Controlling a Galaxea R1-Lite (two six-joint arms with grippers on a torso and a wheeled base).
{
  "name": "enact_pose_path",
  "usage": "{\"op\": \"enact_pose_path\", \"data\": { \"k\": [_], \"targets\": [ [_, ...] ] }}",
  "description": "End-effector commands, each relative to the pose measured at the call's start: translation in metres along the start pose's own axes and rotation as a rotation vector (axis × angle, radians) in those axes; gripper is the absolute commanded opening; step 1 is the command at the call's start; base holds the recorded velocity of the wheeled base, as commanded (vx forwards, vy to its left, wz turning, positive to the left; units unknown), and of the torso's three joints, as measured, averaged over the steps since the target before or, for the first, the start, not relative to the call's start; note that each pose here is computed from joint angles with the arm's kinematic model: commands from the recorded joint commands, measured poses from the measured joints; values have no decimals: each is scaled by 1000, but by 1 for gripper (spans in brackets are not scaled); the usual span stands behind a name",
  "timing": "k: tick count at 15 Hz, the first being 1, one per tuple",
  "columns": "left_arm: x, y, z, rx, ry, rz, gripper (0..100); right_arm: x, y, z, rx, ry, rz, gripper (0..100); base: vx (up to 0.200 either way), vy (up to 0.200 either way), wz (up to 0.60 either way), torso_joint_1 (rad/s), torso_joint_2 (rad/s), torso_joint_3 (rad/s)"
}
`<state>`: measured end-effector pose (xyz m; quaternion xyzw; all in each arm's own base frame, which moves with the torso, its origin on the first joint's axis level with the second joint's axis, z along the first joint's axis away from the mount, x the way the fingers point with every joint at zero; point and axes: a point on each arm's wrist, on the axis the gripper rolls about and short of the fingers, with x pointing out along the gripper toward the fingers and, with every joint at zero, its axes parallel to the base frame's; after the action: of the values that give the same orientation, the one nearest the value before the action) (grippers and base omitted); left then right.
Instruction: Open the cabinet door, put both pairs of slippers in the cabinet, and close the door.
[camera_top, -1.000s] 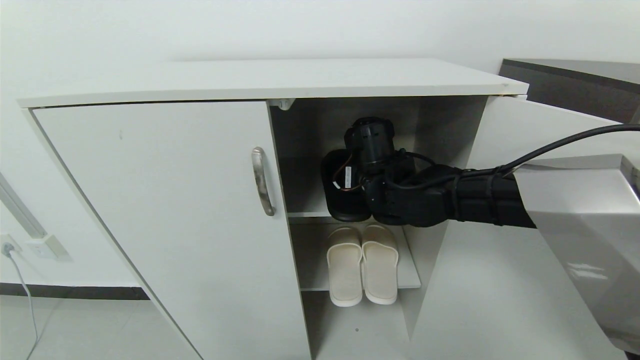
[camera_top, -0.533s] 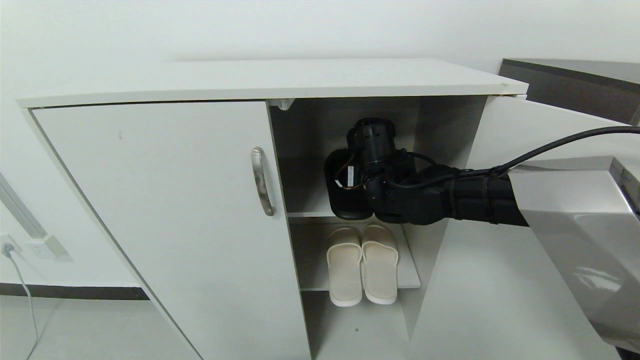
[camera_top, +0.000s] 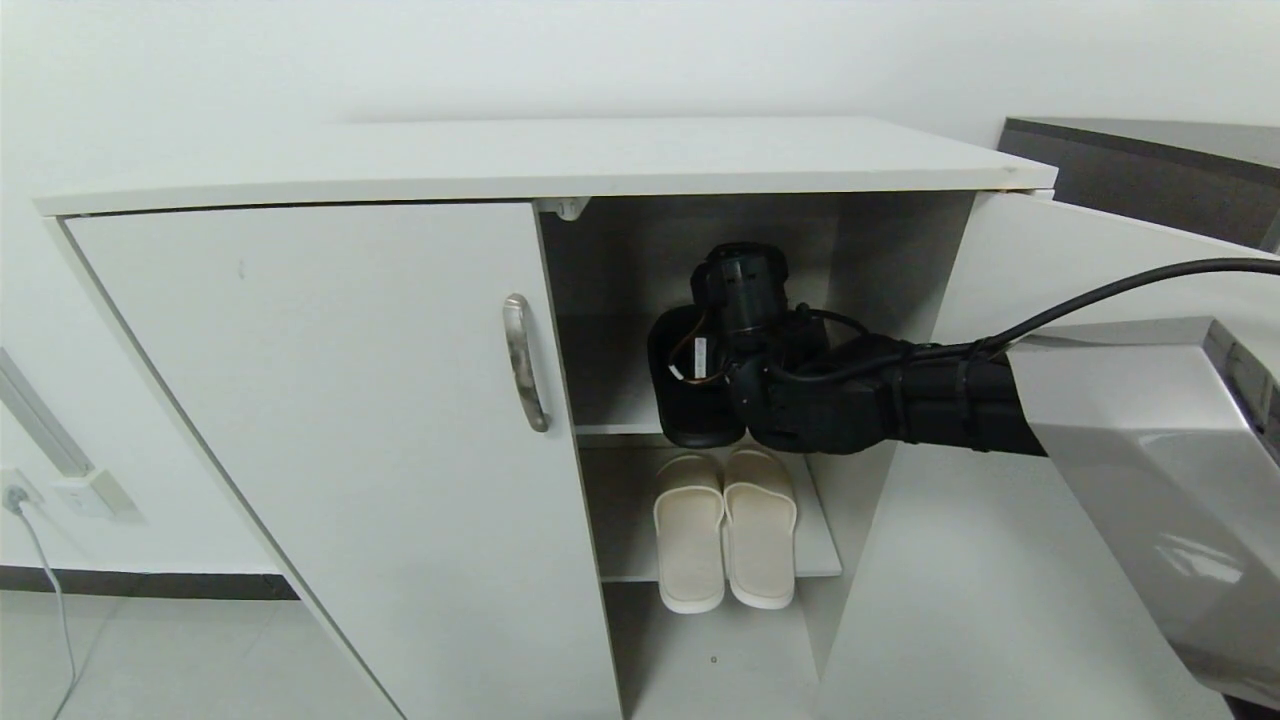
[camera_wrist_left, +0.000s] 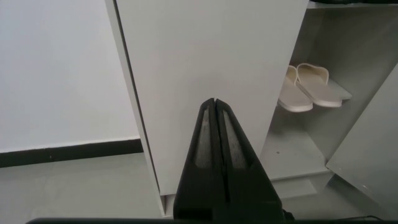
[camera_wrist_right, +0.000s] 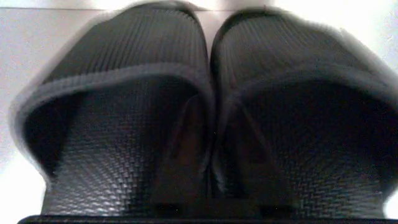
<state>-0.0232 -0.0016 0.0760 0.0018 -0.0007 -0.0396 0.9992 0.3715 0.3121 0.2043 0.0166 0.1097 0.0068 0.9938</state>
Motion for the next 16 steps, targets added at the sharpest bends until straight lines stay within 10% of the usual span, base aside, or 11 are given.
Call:
{"op": "enact_pose_path", "data": {
  "k": [1,16],
  "targets": [
    [0,0,0,-1,1,1,0,-1,-1,-1,-5,4,-10,100,0,0,0,0,0,0],
    [0,0,0,-2,1,1,0,-114,-18,-4,-23,-6,110,100,0,0,0,0,0,0]
  ]
}}
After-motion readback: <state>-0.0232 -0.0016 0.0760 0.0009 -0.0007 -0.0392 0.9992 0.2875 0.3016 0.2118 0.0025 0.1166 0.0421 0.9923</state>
